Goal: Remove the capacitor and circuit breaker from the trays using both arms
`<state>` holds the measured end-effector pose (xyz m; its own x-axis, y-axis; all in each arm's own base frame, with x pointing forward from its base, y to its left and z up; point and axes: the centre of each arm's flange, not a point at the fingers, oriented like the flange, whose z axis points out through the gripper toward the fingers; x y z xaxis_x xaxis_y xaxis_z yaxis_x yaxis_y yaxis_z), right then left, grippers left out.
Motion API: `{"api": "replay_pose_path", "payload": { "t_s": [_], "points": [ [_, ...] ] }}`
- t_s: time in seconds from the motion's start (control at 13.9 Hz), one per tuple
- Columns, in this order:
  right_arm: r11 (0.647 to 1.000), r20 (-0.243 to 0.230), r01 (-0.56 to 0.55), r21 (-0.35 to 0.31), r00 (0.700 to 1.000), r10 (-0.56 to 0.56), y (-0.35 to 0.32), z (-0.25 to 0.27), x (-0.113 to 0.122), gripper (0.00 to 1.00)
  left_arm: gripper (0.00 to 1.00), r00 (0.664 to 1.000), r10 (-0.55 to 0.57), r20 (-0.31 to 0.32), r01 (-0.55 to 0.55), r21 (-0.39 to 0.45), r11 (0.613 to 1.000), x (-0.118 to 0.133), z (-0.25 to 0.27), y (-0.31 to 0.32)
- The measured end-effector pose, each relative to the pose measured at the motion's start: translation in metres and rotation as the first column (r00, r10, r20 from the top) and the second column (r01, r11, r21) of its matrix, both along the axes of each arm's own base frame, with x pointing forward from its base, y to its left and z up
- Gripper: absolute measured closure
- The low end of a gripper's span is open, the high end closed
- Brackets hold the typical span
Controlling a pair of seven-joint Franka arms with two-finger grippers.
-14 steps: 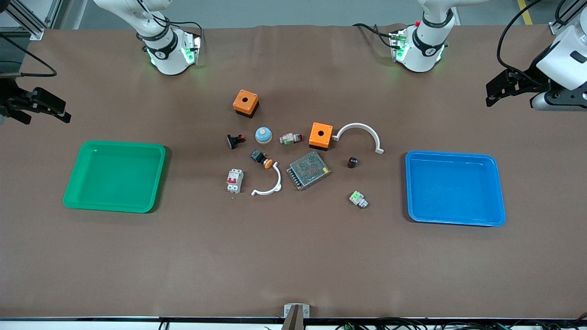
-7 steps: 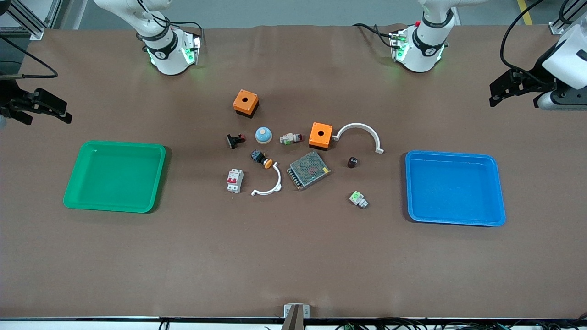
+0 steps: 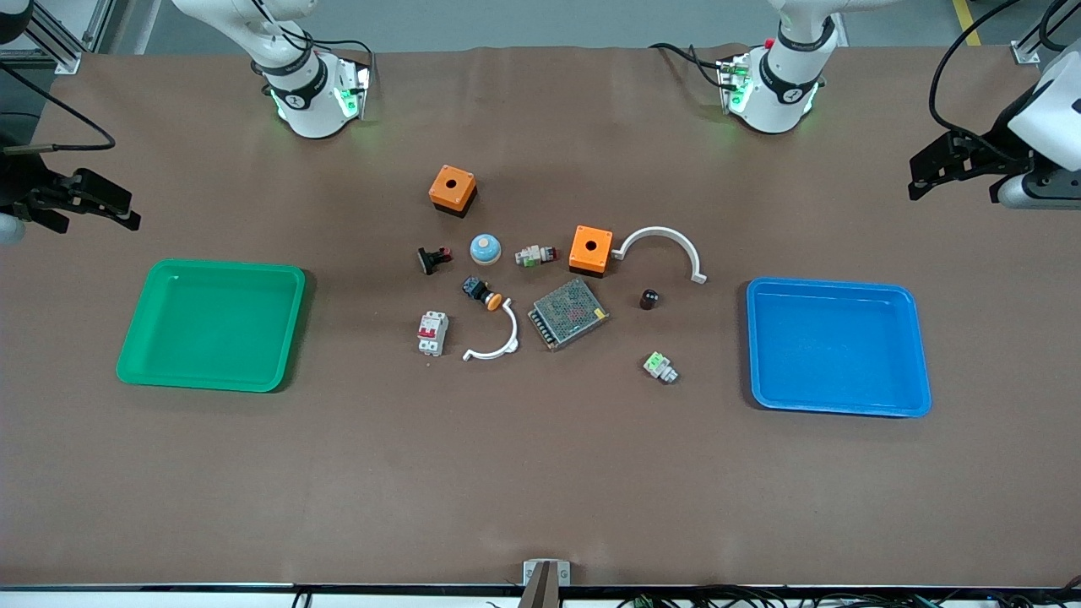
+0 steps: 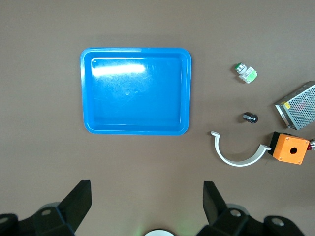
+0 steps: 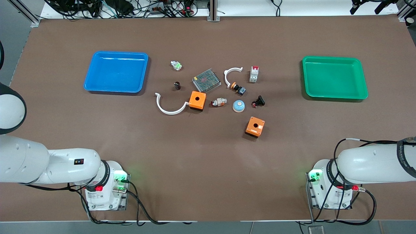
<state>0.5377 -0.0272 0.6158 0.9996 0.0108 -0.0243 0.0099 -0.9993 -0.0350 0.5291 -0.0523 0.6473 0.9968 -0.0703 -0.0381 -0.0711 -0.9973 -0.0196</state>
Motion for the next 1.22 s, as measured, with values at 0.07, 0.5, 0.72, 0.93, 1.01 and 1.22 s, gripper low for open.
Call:
{"api": "replay_pose_path", "payload": {
  "t_s": [0.07, 0.5, 0.72, 0.93, 1.01, 1.22],
  "points": [
    [1.0, 0.003, 0.0, 0.0, 1.0, 0.0, 0.0, 0.0, -0.001, 0.0, 0.0, 1.0, -0.003, 0.0, 0.003, 0.0, 1.0, 0.0, 0.0, -0.001],
    [1.0, 0.023, 0.0, 0.0, 1.0, 0.0, 0.0, 0.001, -0.007, 0.0, 0.0, 1.0, -0.007, 0.004, 0.007, 0.0, 1.0, 0.0, 0.002, -0.004],
    [1.0, 0.021, 0.0, 0.0, 1.0, 0.0, 0.0, 0.001, -0.007, 0.0, 0.0, 1.0, -0.007, 0.006, 0.007, 0.0, 1.0, 0.0, 0.003, -0.004],
    [1.0, 0.017, 0.0, 0.0, 1.0, 0.0, 0.0, 0.002, -0.008, 0.0, 0.0, 1.0, -0.009, 0.009, 0.009, -0.001, 1.0, 0.0, 0.004, -0.004],
    [1.0, 0.013, -0.001, 0.001, 1.0, 0.001, 0.0, 0.004, -0.01, 0.0, 0.0, 1.0, -0.01, 0.01, 0.01, -0.001, 1.0, 0.0, 0.005, -0.005],
    [1.0, -0.005, 0.0, 0.002, 1.0, 0.0, 0.001, 0.008, -0.015, 0.0, 0.0, 1.0, -0.013, 0.01, 0.013, -0.001, 1.0, 0.0, 0.004, -0.006]
  ]
}}
